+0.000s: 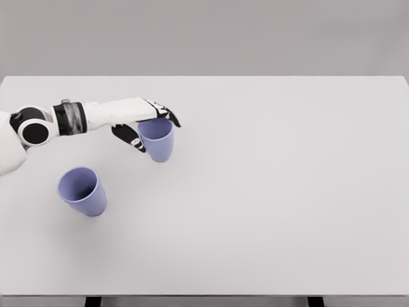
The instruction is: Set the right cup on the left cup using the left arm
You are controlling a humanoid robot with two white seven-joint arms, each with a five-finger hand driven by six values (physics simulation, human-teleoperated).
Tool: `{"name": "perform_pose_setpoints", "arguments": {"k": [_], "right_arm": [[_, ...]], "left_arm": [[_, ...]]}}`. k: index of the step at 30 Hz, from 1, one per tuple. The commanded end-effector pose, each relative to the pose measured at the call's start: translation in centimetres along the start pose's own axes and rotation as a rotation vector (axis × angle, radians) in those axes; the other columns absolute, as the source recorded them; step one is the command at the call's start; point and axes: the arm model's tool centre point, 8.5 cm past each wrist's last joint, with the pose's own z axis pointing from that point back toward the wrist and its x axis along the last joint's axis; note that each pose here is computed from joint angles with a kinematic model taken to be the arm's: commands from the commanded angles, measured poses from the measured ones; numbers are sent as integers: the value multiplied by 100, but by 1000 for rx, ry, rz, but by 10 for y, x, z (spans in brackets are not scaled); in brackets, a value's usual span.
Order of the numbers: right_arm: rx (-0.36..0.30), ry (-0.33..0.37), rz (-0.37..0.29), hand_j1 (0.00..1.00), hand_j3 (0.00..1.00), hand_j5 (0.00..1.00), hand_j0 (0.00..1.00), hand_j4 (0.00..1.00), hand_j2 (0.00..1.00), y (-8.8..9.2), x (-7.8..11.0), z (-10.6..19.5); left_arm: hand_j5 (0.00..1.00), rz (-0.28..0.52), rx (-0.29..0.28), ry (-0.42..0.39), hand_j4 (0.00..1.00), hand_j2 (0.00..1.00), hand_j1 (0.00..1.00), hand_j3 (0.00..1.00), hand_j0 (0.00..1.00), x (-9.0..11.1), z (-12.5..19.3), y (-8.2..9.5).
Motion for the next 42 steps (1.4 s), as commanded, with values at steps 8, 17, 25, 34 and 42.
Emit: {"name": "perform_pose_setpoints", "arguments": {"k": [8, 17, 25, 34, 42], "right_arm": [[1, 1, 1, 100, 100, 100, 100, 100, 100, 0, 0, 0], [1, 0, 2, 100, 100, 100, 100, 100, 100, 0, 0, 0], [1, 1, 1, 100, 100, 100, 100, 100, 100, 0, 0, 0], [1, 1, 1, 100, 100, 100, 100, 100, 100, 0, 0, 0], [1, 1, 1, 100, 100, 100, 100, 100, 100, 0, 0, 0]], "left_arm": [[39, 17, 24, 3, 39, 39, 39, 39, 39, -1, 8, 4], [39, 10, 68, -8, 39, 39, 39, 39, 39, 11, 62, 25], [37, 26, 92, -33, 37, 37, 37, 37, 37, 30, 103, 37], [37, 11, 103, -21, 37, 37, 37, 37, 37, 53, 152, 49], [37, -8, 125, -2, 37, 37, 37, 37, 37, 71, 187, 66]]}}
